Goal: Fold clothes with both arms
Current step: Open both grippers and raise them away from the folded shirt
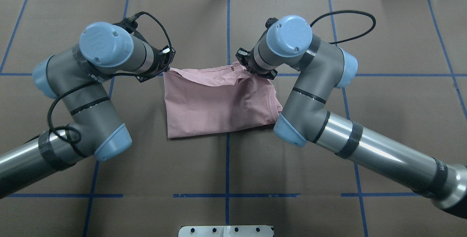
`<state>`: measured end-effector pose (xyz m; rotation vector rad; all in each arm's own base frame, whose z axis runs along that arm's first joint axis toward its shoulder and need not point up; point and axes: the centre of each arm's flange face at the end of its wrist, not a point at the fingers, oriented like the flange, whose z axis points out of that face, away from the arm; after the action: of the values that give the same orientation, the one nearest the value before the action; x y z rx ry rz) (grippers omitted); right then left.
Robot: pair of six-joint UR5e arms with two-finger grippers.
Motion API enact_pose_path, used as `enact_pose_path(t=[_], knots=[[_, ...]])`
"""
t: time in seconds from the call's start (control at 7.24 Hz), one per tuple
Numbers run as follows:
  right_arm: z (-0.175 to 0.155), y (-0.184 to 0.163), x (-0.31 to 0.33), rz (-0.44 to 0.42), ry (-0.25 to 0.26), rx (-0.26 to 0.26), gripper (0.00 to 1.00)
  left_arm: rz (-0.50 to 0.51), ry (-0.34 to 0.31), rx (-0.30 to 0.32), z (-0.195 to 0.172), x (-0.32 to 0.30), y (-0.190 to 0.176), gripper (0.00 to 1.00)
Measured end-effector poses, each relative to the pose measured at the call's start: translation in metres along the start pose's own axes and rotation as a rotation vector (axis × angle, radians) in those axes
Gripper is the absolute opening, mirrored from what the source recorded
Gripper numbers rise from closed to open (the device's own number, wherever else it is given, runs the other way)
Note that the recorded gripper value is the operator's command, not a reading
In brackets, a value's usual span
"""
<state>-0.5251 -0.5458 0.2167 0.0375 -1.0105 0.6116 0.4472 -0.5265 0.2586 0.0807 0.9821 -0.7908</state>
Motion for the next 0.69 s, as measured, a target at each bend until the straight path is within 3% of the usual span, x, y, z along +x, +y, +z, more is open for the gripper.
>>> enact_pose_path(t=[0.41,0.69], knots=[[0.031,-0.065,-0.021,-0.002,0.041,0.049,1.0,0.021,0.027,0.053,0.017,0.004,-0.055,1.0],[0.017,-0.114,-0.014,-0.005,0.055,0.026,1.0,0.042,0.028,0.007,0.005,0.004,-0.076,1.0]])
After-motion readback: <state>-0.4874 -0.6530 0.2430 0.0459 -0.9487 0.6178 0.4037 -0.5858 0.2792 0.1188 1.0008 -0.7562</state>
